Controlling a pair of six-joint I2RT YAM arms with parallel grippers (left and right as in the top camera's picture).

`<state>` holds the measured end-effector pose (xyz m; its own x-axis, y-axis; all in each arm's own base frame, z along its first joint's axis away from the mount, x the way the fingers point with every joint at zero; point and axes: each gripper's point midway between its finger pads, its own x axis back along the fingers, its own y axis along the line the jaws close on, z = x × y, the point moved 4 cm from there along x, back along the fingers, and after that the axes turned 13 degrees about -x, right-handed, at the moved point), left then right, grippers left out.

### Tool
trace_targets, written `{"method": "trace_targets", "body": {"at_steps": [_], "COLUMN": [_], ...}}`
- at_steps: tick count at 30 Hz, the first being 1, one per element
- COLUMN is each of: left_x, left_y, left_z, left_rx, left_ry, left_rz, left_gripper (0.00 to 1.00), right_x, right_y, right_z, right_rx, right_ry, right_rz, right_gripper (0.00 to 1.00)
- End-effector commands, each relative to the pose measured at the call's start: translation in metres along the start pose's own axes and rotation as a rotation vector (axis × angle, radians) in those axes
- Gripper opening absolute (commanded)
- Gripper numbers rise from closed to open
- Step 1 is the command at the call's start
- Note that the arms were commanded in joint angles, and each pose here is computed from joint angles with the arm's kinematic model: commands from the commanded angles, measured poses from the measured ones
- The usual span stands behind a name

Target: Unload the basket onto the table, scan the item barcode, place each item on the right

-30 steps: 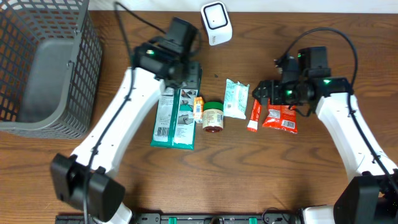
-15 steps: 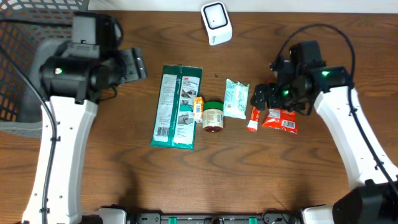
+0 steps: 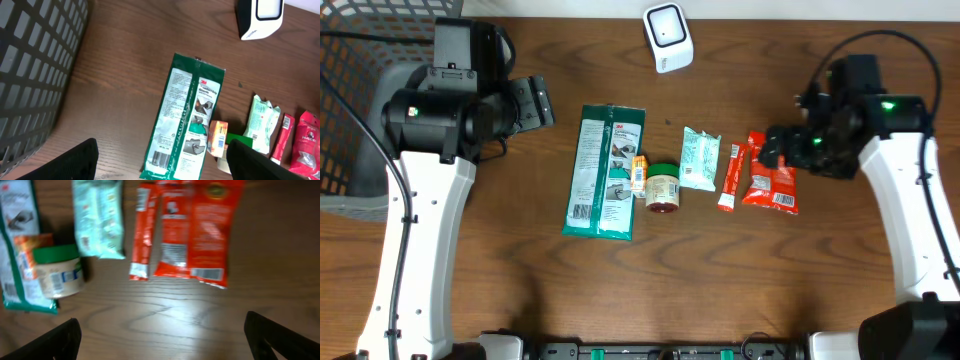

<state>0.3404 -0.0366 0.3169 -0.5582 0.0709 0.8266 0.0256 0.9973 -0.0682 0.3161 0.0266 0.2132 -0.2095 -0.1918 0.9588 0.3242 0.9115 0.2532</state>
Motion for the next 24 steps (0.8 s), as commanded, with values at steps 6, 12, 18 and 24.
{"method": "trace_targets", "body": {"at_steps": [6,12,18,24], "left_x": [-0.001,-0.001,-0.001,-0.001], "left_y": [0.002,0.002,0.002,0.002], "left_z": [0.001,0.001,0.001,0.001], "left_rx": [-0.003,-0.003,-0.003,-0.003], "left_ry": [0.008,0.008,0.008,0.008], "left_rz": [-0.005,-0.005,-0.005,-0.005], "left_gripper": [0.83,0.83,0.83,0.83], "right_x": [0.011,0.012,-0.013,-0.064], "right_y": [-0.032,-0.060,-0.087,-0.107], "right_z": [-0.011,-0.024,-0.036,-0.055], "right_rx": [-0.069,-0.107,-0.146,-0.169], "right_ry": [-0.035,-0.037,0.063,0.138], "right_rz": [0.068,0.035,-0.111,-0.143], "right_gripper": [0.99,0.99,0.97,0.95]}}
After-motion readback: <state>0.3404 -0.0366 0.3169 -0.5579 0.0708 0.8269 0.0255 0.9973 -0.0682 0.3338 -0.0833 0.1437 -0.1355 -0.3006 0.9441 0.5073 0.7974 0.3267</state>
